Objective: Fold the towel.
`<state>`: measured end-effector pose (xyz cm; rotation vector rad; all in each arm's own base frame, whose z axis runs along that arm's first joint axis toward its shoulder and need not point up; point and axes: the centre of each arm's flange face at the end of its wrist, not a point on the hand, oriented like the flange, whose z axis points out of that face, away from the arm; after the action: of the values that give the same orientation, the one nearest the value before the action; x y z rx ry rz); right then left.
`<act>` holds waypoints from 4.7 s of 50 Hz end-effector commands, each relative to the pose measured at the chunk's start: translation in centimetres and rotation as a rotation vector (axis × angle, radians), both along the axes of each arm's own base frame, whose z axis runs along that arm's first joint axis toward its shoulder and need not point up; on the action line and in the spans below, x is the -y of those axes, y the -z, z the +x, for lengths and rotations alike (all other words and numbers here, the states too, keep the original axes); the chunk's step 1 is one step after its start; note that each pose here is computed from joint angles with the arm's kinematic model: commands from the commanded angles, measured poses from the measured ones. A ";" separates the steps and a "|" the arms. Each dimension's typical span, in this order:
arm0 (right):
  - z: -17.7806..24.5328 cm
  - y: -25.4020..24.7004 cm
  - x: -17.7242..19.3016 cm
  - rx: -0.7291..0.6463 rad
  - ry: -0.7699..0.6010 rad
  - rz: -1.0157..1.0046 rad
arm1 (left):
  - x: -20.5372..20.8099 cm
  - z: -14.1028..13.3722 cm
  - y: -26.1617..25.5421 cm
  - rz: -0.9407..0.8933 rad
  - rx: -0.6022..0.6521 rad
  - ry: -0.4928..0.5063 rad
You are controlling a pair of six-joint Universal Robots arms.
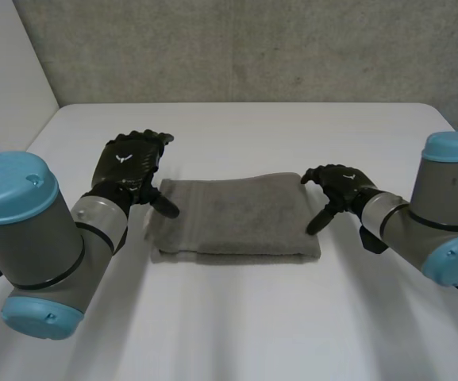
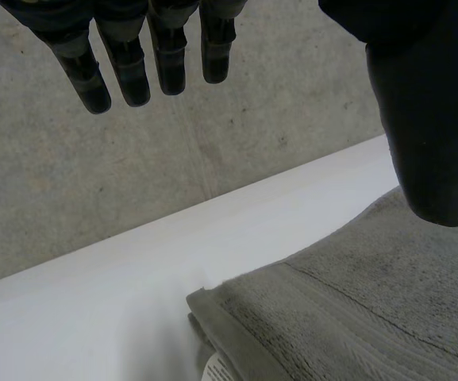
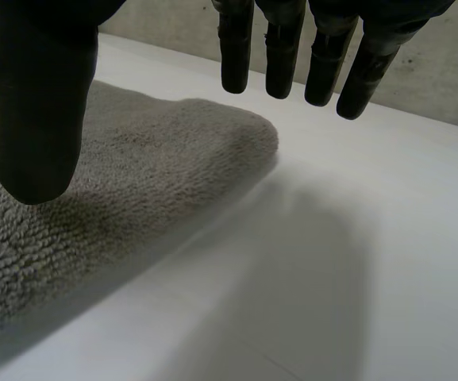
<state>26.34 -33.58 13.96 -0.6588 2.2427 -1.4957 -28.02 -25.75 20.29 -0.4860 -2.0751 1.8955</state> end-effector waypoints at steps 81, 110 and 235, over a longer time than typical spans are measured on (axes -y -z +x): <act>0.2 2.8 1.1 -0.037 -0.068 0.030 | 0.0 0.3 0.4 0.014 0.006 -0.007; -4.2 -6.5 3.2 -0.076 -0.098 -0.168 | 0.1 0.4 0.3 0.011 0.005 -0.012; 12.2 -3.8 -12.7 0.048 -0.460 -0.285 | 0.0 0.8 0.4 0.015 0.007 -0.023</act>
<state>37.34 -21.57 18.70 -1.0605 1.7199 -1.5843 -27.40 -25.60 19.76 -0.4754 -2.1077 1.8839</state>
